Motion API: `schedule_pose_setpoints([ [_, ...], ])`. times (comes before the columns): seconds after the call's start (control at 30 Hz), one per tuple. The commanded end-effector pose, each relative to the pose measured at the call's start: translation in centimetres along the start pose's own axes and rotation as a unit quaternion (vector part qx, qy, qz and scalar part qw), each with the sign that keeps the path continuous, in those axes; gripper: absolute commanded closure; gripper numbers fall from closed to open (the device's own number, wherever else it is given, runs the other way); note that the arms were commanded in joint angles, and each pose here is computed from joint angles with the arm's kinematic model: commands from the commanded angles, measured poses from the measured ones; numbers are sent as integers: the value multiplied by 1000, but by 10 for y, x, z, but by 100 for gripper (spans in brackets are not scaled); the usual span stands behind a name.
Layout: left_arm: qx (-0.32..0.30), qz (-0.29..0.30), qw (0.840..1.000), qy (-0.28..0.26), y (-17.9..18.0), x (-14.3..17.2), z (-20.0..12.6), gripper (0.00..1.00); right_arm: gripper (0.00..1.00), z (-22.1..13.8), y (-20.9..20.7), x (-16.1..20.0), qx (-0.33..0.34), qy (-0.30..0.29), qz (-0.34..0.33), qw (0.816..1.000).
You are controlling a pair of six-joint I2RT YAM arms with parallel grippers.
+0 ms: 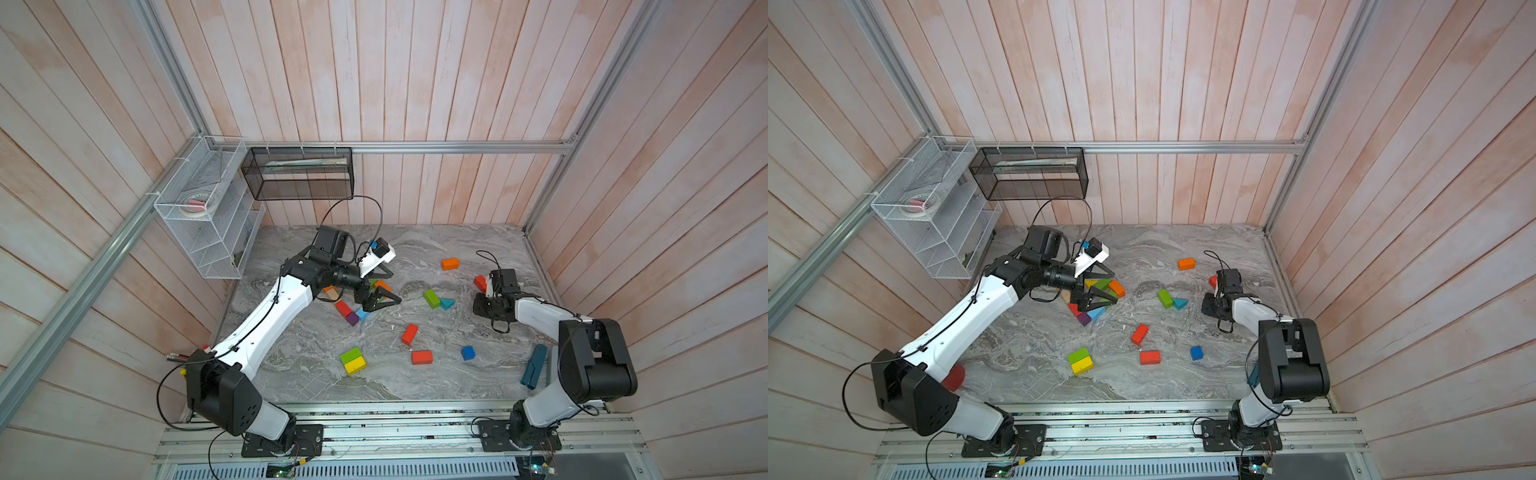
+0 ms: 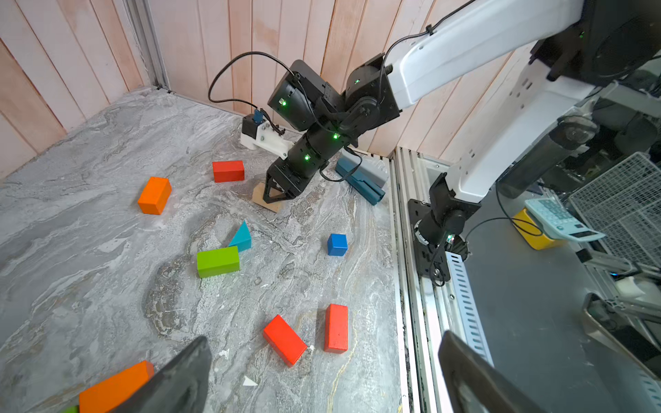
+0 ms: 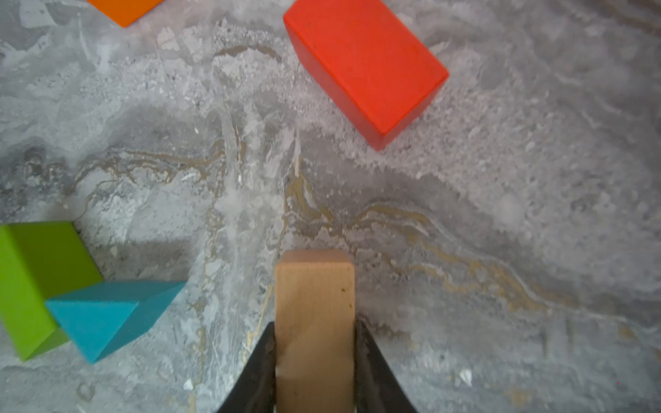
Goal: Assemble a heart with building blocks
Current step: Place the building block at the center of the board.
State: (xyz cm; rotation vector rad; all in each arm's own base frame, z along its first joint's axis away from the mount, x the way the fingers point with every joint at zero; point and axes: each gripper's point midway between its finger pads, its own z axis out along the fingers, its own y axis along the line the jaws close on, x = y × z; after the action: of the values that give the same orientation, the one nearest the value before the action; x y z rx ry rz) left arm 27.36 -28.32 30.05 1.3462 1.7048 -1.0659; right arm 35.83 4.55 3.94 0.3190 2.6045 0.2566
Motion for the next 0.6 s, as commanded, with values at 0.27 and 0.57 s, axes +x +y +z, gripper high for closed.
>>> schedule_pose_setpoints([
  [0.27, -35, 17, 999, 4, 1, 2, -7, 0, 65, -6, 28, 12, -89, -8, 69, 994],
  [0.57, -34, 15, 999, 2, 1, 2, -6, 0, 51, -12, 36, 3, -109, -27, 72, 991],
])
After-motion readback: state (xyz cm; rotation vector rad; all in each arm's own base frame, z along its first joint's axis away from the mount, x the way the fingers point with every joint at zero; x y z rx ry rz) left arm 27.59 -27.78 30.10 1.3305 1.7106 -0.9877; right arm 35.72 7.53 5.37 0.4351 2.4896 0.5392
